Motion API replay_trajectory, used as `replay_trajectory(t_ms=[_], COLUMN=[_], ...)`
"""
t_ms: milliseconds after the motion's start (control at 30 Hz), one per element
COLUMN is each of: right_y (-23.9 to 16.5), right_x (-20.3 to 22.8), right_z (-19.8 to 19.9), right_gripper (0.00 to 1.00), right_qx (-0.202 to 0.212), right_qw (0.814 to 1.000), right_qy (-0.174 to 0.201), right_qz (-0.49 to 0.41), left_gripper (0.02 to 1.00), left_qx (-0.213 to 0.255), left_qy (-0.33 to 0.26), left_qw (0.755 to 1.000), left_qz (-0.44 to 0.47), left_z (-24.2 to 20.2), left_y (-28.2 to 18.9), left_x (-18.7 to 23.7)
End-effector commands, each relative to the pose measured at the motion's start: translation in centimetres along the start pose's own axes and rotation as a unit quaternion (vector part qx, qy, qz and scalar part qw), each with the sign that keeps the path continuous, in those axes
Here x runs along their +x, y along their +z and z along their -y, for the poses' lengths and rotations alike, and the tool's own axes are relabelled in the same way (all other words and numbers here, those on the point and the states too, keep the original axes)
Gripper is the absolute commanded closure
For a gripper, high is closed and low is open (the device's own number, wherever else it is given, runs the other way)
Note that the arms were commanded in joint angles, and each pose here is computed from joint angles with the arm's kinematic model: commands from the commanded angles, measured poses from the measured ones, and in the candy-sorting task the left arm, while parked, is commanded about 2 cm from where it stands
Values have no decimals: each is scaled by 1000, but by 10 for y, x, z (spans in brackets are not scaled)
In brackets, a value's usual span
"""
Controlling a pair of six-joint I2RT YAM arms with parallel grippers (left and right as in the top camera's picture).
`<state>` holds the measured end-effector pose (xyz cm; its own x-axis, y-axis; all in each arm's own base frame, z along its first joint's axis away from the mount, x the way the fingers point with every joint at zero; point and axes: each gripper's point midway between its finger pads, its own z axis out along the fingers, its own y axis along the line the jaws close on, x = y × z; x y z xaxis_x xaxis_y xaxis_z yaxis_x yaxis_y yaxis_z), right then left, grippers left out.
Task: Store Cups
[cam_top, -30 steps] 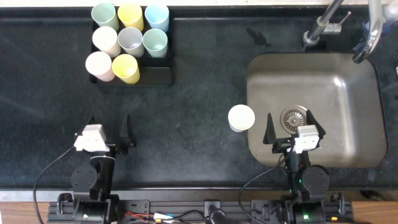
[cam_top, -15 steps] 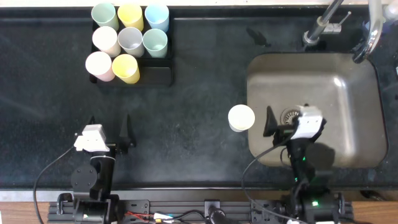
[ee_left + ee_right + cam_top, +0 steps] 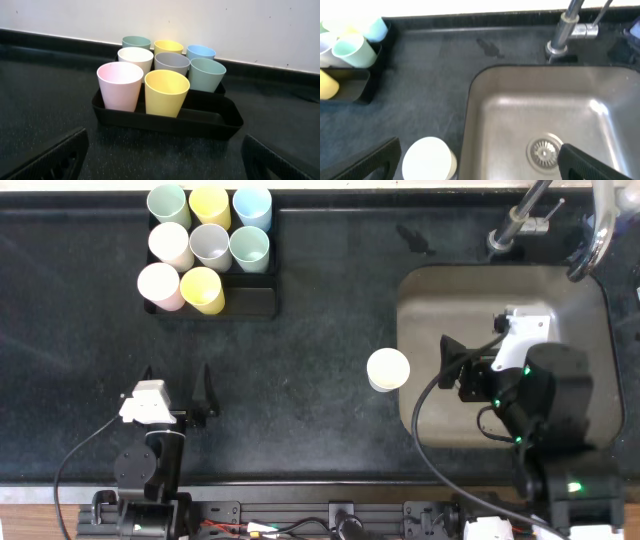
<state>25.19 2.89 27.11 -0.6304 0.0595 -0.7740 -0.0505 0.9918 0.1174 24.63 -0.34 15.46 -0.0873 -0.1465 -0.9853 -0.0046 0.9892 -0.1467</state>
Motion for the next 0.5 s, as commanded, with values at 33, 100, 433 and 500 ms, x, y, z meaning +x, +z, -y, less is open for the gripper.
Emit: replay_trajectory(t_ms=[33, 100, 433, 500], right_y=[-13, -16, -3, 3], right_x=[-17, -21, 10, 12], right_z=[-6, -14, -49, -53], right_gripper=[5, 7, 5, 5], right_qx=[-5, -21, -125, -130], right_qw=[999, 998, 964, 959], right_qy=[-14, -17, -32, 4], right_qz=[-29, -48, -231, -250], left_gripper=[18, 18, 18, 18], left_qx=[11, 11, 11, 11], left_qy=[9, 9, 9, 9], left_qw=[1000, 1000, 1000, 1000], left_qz=[2, 2, 2, 2], left_z=[4, 4, 4, 4], left_y=[-1, -1, -1, -1], left_x=[-1, -1, -1, -1])
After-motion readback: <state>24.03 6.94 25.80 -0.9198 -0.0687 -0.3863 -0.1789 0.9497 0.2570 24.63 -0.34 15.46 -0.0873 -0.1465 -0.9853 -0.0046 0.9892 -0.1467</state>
